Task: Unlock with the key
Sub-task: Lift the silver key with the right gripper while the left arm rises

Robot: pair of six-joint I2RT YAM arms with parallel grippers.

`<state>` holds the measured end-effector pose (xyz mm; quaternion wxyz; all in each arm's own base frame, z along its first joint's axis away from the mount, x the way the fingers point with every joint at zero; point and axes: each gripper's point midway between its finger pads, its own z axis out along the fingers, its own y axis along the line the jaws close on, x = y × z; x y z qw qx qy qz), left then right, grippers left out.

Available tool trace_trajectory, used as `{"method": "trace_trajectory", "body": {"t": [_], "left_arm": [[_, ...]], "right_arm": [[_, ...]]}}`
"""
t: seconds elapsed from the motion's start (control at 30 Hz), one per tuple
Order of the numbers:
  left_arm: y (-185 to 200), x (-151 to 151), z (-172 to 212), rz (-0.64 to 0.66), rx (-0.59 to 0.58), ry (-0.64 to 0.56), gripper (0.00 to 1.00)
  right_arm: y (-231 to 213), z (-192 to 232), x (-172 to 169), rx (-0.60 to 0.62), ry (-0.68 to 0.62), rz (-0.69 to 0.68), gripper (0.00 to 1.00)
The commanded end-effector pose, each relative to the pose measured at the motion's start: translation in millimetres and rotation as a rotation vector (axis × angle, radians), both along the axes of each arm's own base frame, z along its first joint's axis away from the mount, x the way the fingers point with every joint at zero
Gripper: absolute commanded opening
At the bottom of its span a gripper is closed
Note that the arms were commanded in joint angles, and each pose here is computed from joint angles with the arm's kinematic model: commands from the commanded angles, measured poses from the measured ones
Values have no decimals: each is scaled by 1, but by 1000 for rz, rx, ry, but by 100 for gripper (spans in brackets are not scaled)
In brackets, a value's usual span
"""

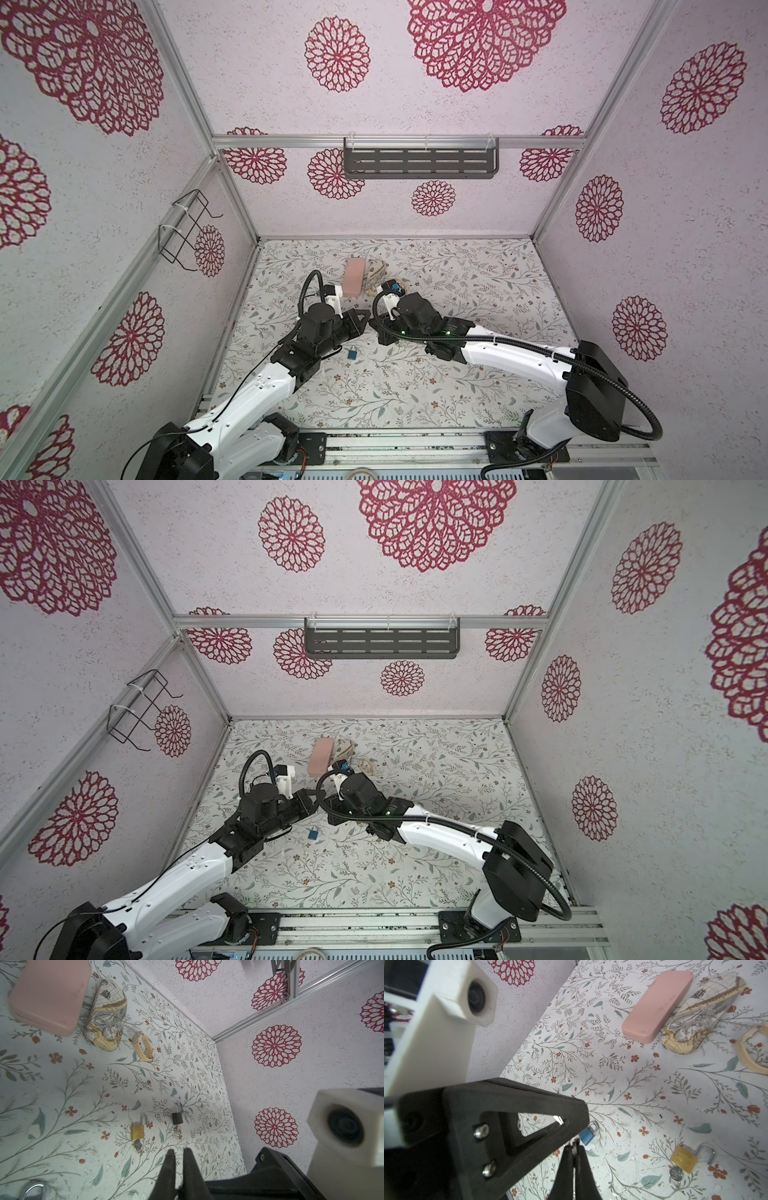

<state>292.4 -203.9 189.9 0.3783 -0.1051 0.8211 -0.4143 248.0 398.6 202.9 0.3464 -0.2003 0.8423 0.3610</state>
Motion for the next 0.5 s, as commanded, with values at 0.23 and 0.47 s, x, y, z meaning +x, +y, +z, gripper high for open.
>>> {"method": "trace_trajectory", "body": {"t": [0.23, 0.47], "left_arm": [[3, -2, 5, 8, 3, -46, 0], [5, 0, 13, 8, 23, -96, 0]], "right_arm": [[4, 16, 7, 45, -18, -10, 0], [-1, 24, 7, 48, -39, -18, 10]]}}
